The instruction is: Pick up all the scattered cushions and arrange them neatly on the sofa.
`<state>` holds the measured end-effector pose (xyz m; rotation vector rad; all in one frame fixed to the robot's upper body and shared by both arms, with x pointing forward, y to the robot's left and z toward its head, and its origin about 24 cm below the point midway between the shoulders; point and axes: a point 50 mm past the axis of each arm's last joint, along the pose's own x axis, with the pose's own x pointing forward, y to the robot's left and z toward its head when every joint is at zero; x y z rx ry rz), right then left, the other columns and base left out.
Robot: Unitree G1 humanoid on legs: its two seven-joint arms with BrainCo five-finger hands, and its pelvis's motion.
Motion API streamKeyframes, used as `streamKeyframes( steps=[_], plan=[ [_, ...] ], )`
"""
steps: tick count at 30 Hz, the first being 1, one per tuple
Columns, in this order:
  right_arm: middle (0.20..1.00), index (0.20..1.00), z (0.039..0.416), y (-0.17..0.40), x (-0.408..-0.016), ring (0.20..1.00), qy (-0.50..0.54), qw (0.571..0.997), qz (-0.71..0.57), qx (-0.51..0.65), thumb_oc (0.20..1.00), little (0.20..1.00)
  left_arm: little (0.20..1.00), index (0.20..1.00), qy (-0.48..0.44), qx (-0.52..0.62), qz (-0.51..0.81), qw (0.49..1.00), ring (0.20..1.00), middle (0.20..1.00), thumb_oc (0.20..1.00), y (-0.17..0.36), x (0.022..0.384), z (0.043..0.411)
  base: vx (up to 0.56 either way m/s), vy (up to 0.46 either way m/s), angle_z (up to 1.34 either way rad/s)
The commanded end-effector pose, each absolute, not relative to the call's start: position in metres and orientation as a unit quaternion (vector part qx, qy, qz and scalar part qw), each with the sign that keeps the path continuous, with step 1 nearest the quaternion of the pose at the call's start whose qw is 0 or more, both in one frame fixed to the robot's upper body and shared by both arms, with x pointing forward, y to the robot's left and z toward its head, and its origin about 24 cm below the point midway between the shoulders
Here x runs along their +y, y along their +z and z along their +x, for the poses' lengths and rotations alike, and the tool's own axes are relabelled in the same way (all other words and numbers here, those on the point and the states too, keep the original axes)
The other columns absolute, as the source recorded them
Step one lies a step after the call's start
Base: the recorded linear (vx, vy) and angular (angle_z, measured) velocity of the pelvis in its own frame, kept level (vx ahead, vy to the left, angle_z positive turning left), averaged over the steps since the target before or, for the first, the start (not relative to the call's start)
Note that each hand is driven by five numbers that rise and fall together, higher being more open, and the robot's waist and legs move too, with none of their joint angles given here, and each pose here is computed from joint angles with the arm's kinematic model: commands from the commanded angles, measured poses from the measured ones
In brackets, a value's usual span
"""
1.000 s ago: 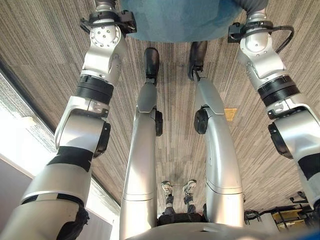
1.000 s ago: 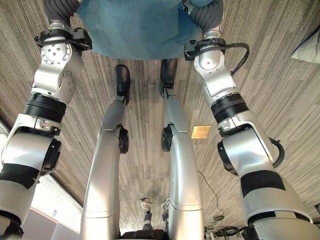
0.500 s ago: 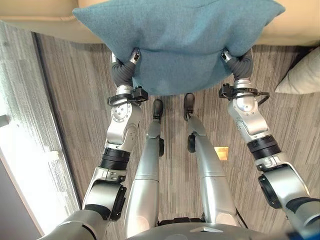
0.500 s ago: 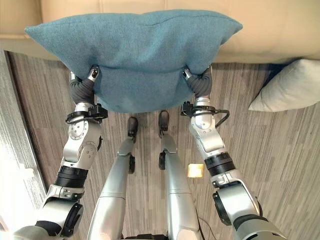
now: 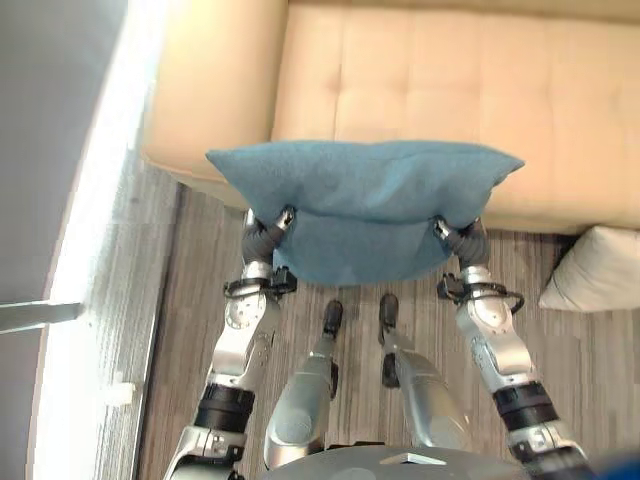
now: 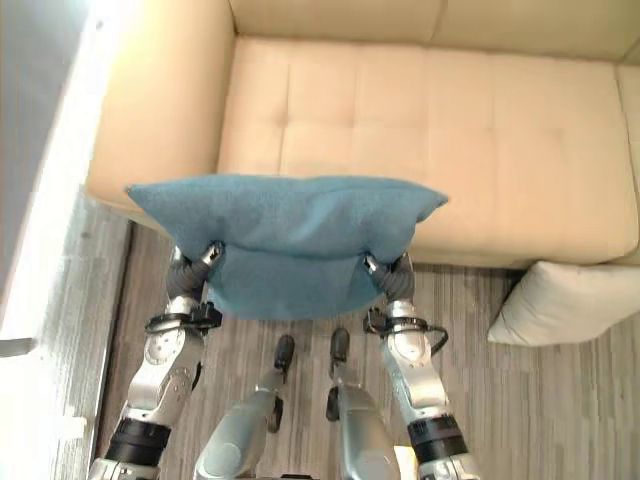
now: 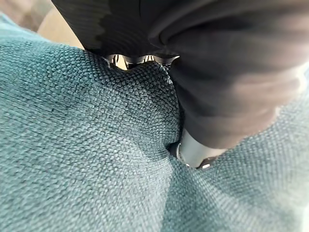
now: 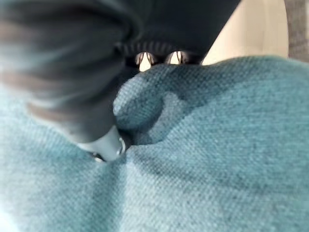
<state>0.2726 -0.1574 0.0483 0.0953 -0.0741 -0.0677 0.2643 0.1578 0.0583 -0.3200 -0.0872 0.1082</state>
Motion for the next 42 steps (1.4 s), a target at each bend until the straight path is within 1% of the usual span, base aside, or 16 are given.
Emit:
streamKeyframes(
  steps=[1, 8, 12, 16, 21, 31, 34, 39, 42],
  plan=[
    [0.2, 0.2, 0.279, 0.085, -0.148, 0.2, 0.012, 0.989, 0.068, -0.127, 0.2, 0.2, 0.2, 0.2, -0.023, -0.143, -0.162, 0.976, 0.2, 0.2, 0.2, 0.099, 0.139, 0.279, 0.16, -0.07, 0.23],
    [0.2, 0.2, 0.266, 0.062, -0.166, 0.2, -0.011, 0.995, 0.05, -0.082, 0.2, 0.2, 0.2, 0.2, 0.003, -0.107, -0.159, 0.981, 0.2, 0.2, 0.2, 0.077, 0.15, 0.272, 0.11, -0.097, 0.19],
    [0.2, 0.2, 0.263, 0.058, -0.17, 0.2, -0.016, 0.996, 0.048, -0.073, 0.2, 0.2, 0.2, 0.2, 0.001, -0.102, -0.164, 0.981, 0.2, 0.2, 0.2, 0.073, 0.147, 0.269, 0.06, -0.053, 0.15],
    [0.2, 0.2, 0.261, 0.053, -0.171, 0.2, -0.013, 0.997, 0.042, -0.061, 0.2, 0.2, 0.2, 0.2, 0.004, -0.074, -0.168, 0.983, 0.2, 0.2, 0.2, 0.06, 0.146, 0.264, 0.12, -0.003, 0.13],
    [0.2, 0.2, 0.265, 0.059, -0.166, 0.2, -0.013, 0.996, 0.052, -0.074, 0.2, 0.2, 0.2, 0.2, 0.013, -0.075, -0.16, 0.984, 0.2, 0.2, 0.2, 0.06, 0.15, 0.264, 0.1, 0.042, -0.19],
    [0.2, 0.2, 0.276, 0.084, -0.134, 0.2, 0.05, 0.989, 0.065, -0.122, 0.2, 0.2, 0.2, 0.2, 0.016, -0.09, -0.132, 0.987, 0.2, 0.2, 0.2, 0.068, 0.16, 0.261, 0.14, 0.12, -0.41],
    [0.2, 0.2, 0.273, 0.084, -0.128, 0.2, 0.062, 0.988, 0.074, -0.123, 0.2, 0.2, 0.2, 0.2, 0.018, -0.092, -0.129, 0.987, 0.2, 0.2, 0.2, 0.069, 0.16, 0.261, 0.11, 0.105, -0.5],
    [0.2, 0.2, 0.272, 0.082, -0.128, 0.2, 0.061, 0.989, 0.064, -0.115, 0.2, 0.2, 0.2, 0.2, 0.015, -0.086, -0.134, 0.987, 0.2, 0.2, 0.2, 0.067, 0.155, 0.261, 0.29, -0.061, 0.04],
    [0.2, 0.2, 0.271, 0.077, -0.136, 0.2, 0.044, 0.991, 0.054, -0.111, 0.2, 0.2, 0.2, 0.2, 0.016, -0.087, -0.149, 0.985, 0.2, 0.2, 0.2, 0.065, 0.153, 0.261, 0.33, -0.25, 1.13]
  ],
)
